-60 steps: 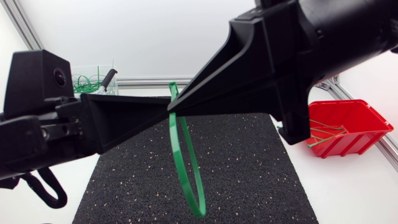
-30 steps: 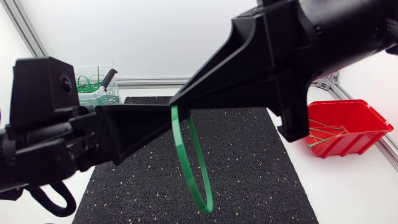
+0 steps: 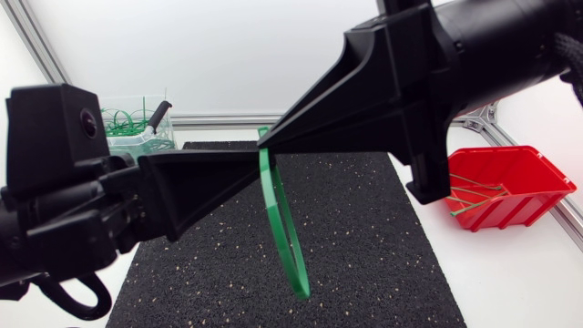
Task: Take a green cable tie from the red box, thread the tail through the head to close it, then place it in the transparent bin on the left.
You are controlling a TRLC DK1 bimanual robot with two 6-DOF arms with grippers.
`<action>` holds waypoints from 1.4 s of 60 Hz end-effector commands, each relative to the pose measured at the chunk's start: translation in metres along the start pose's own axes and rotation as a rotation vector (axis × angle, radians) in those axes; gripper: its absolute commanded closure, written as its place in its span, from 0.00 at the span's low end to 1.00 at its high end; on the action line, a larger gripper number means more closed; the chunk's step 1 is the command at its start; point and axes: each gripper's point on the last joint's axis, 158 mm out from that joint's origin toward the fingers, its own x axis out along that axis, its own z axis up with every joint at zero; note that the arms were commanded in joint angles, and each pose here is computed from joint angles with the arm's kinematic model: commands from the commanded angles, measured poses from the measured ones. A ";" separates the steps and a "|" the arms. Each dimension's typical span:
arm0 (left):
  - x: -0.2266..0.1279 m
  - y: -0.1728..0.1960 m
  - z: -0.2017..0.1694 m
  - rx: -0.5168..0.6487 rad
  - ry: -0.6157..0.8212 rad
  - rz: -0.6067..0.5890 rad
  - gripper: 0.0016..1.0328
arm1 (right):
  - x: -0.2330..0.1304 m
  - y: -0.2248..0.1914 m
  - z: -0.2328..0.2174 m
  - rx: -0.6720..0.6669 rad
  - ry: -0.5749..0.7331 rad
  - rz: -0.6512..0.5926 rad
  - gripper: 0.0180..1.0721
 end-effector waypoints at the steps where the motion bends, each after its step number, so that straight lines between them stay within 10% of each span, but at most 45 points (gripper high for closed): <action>1: -0.004 -0.014 0.009 0.035 -0.024 -0.032 0.97 | 0.000 -0.009 0.010 0.058 -0.025 -0.013 0.95; 72: -0.016 -0.031 0.018 0.128 -0.064 -0.011 0.97 | 0.013 -0.035 0.048 0.166 -0.042 -0.074 0.95; 84: -0.009 -0.005 0.008 0.113 -0.029 0.047 0.97 | 0.006 -0.019 0.025 0.091 -0.025 -0.053 0.72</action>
